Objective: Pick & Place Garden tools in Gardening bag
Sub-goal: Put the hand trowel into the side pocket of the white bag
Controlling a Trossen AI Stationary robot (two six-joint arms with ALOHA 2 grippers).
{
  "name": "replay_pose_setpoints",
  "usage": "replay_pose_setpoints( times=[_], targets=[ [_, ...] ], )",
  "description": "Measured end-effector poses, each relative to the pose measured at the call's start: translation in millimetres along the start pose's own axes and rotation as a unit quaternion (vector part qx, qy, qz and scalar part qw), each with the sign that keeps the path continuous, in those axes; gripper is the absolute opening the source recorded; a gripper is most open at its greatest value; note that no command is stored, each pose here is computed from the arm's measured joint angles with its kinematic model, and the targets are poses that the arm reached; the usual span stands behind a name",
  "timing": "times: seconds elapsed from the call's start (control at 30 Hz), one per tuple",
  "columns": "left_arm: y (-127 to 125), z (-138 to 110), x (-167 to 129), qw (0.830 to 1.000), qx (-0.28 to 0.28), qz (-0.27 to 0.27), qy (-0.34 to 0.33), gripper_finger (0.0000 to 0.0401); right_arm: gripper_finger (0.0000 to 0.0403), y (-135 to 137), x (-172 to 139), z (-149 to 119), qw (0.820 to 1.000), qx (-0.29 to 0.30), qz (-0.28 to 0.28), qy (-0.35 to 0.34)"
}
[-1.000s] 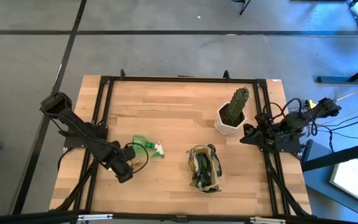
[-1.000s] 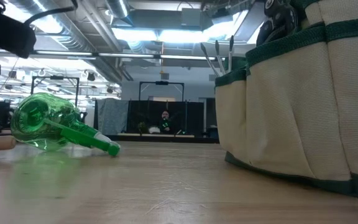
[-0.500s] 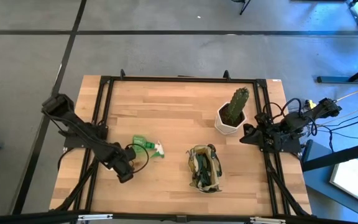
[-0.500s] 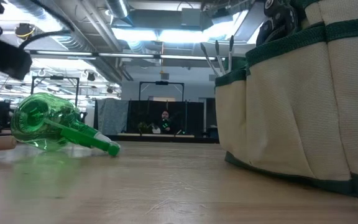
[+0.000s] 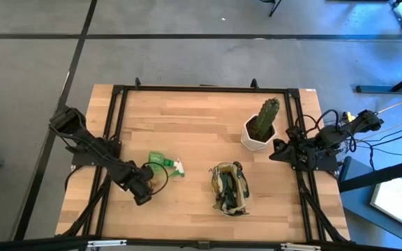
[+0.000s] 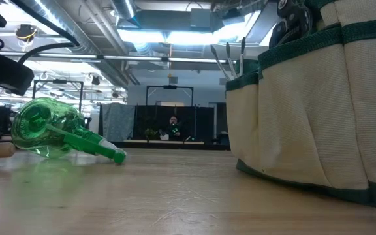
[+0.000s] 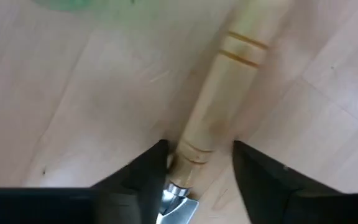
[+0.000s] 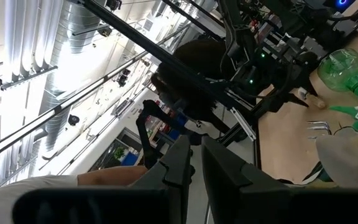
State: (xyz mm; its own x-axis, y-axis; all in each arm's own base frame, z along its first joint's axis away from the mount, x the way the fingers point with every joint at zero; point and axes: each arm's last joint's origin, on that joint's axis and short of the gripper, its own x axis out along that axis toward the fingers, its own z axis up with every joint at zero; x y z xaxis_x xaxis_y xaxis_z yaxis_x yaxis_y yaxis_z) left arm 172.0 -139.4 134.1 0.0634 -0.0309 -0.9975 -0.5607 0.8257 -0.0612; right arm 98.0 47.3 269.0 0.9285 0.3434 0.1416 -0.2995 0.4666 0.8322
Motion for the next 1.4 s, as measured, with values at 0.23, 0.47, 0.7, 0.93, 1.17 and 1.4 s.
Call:
replay_pose_setpoints(
  times=[0.23,0.47,0.7,0.93,1.17,1.4],
  targets=[
    [-1,1,0,0.998,-0.052,-0.014,0.028,0.0054,0.0044,0,0,0,1.000,0.000,0.000,0.000],
    [-16,9,-27,0.988,-0.121,-0.094,0.020,0.0054,0.0044,0,0,0,1.000,0.000,0.000,0.000],
    [-35,22,-91,0.922,-0.225,-0.301,-0.095,0.0054,0.0044,4,0,2,1.000,0.002,0.019,-0.010],
    [-35,31,-154,0.828,-0.293,-0.435,-0.200,0.0054,0.0044,4,0,2,0.999,-0.031,0.023,-0.010],
    [-41,49,-184,0.752,-0.294,-0.550,-0.213,0.0054,0.0044,16,0,10,0.990,-0.108,0.078,-0.053],
    [-46,71,-192,0.706,-0.290,-0.615,-0.196,0.0054,0.0044,57,10,36,0.968,-0.249,0.028,-0.008]
  ],
)
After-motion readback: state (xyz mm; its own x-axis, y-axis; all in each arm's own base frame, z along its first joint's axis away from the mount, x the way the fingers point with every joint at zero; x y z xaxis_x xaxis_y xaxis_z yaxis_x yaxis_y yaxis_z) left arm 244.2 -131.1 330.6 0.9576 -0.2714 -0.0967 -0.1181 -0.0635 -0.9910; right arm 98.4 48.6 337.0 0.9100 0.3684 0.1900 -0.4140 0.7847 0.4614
